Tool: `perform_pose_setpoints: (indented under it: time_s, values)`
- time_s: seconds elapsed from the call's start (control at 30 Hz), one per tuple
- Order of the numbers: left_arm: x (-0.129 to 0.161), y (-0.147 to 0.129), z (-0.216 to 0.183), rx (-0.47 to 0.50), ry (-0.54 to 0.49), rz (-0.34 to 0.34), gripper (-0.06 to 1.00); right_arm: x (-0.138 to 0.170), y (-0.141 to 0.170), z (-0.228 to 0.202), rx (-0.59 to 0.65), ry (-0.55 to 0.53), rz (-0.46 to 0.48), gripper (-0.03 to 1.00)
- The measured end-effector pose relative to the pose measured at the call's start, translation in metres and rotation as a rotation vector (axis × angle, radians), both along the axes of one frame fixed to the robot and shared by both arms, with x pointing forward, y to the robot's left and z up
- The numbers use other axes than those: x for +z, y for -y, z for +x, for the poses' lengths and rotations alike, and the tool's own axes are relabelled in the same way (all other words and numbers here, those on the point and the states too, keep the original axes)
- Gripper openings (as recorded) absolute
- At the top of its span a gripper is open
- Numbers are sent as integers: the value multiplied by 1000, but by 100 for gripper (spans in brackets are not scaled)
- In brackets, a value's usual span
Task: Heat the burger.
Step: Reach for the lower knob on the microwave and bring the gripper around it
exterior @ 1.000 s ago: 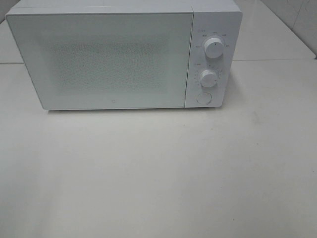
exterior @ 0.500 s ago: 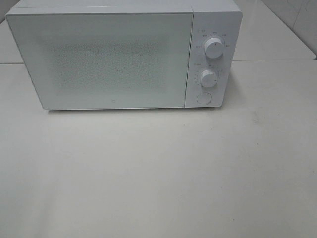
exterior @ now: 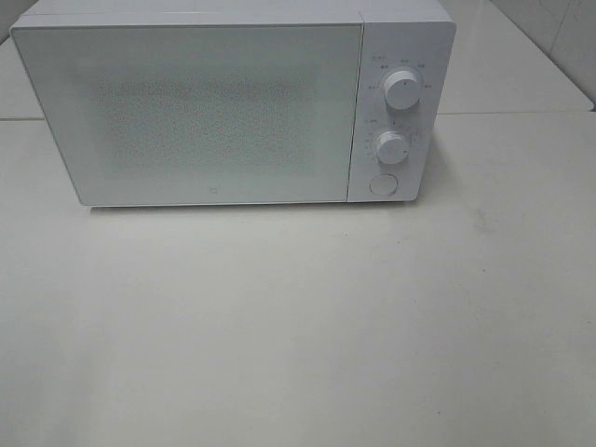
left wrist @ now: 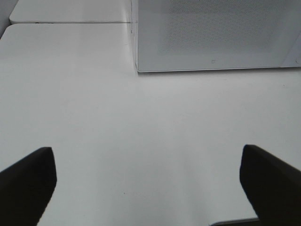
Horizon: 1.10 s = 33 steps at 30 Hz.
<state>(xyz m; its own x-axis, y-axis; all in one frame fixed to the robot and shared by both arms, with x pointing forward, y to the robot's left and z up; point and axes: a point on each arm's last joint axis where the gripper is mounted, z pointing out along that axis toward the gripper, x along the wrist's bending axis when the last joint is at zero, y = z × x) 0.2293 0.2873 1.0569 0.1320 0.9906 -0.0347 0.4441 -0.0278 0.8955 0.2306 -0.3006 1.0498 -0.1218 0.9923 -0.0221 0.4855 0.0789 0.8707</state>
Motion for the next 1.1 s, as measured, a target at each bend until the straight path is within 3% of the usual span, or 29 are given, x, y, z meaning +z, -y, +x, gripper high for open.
perform_pose_setpoints:
  time_s: [0.63, 1.1]
  values:
    - [0, 0, 0, 9, 0, 1, 98, 1, 0, 0, -1, 3, 3, 74]
    - [0, 0, 0, 9, 0, 1, 98, 25, -5, 42, 2, 132, 17, 74]
